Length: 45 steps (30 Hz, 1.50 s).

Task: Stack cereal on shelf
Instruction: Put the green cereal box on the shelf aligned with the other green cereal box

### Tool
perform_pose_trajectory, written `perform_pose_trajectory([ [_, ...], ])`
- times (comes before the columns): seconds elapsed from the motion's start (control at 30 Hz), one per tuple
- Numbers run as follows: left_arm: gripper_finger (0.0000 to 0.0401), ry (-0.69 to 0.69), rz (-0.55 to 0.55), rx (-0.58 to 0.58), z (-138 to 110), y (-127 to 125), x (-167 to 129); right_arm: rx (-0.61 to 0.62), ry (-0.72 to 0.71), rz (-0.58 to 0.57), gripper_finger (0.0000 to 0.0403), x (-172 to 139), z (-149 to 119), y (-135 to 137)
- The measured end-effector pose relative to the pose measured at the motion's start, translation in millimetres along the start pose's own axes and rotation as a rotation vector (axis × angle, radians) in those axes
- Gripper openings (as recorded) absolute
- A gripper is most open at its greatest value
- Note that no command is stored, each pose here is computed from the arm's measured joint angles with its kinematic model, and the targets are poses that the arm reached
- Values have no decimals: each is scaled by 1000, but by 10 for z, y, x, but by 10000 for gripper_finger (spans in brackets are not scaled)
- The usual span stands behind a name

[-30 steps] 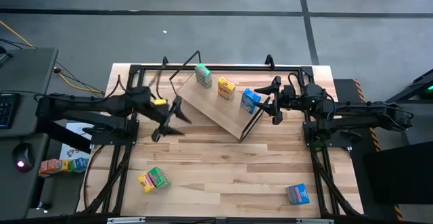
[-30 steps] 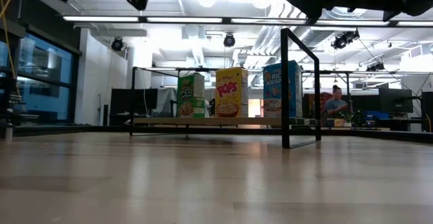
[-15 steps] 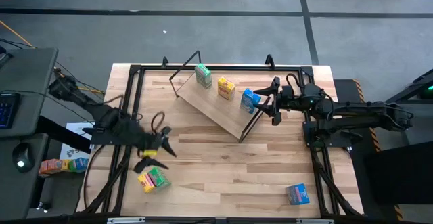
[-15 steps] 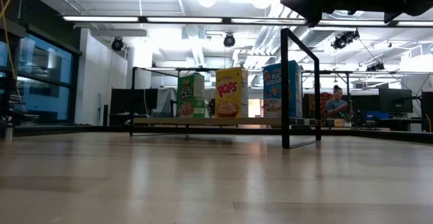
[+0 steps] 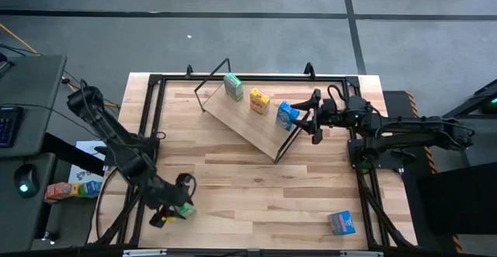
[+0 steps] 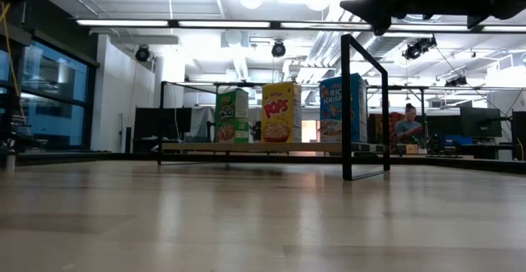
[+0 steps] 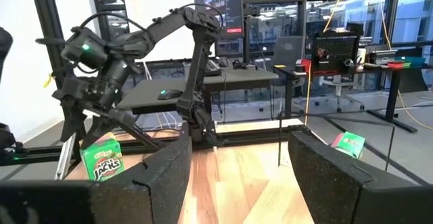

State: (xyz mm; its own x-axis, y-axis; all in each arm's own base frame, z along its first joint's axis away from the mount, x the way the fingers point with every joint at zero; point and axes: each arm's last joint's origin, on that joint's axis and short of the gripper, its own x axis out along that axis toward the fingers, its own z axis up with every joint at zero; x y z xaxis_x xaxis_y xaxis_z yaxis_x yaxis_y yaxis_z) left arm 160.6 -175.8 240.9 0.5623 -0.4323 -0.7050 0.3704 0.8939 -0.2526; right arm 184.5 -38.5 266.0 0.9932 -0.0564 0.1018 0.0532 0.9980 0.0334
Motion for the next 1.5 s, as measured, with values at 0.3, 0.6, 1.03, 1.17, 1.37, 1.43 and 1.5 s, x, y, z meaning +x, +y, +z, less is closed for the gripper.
perform_pose_trajectory([
  [0.3,209,9,23,70,-36,-23,-12,4,5,-9,240,0,-5,-3],
  [0.6,123,106,89,149,-115,32,-58,24,28,-10,240,0,-28,-5],
  [1.03,2,56,50,153,-10,-53,-236,25,33,-11,240,0,-33,-5],
  [1.17,1,93,33,104,-52,-74,-243,25,36,-11,240,0,-36,-4],
  [1.37,0,179,19,36,-127,-76,-251,25,35,-11,240,0,-36,-5],
  [1.43,0,193,30,40,-140,-66,-252,25,36,-11,240,0,-36,-4],
  [1.5,0,189,34,62,-139,-64,-252,25,36,-11,240,0,-36,-4],
])
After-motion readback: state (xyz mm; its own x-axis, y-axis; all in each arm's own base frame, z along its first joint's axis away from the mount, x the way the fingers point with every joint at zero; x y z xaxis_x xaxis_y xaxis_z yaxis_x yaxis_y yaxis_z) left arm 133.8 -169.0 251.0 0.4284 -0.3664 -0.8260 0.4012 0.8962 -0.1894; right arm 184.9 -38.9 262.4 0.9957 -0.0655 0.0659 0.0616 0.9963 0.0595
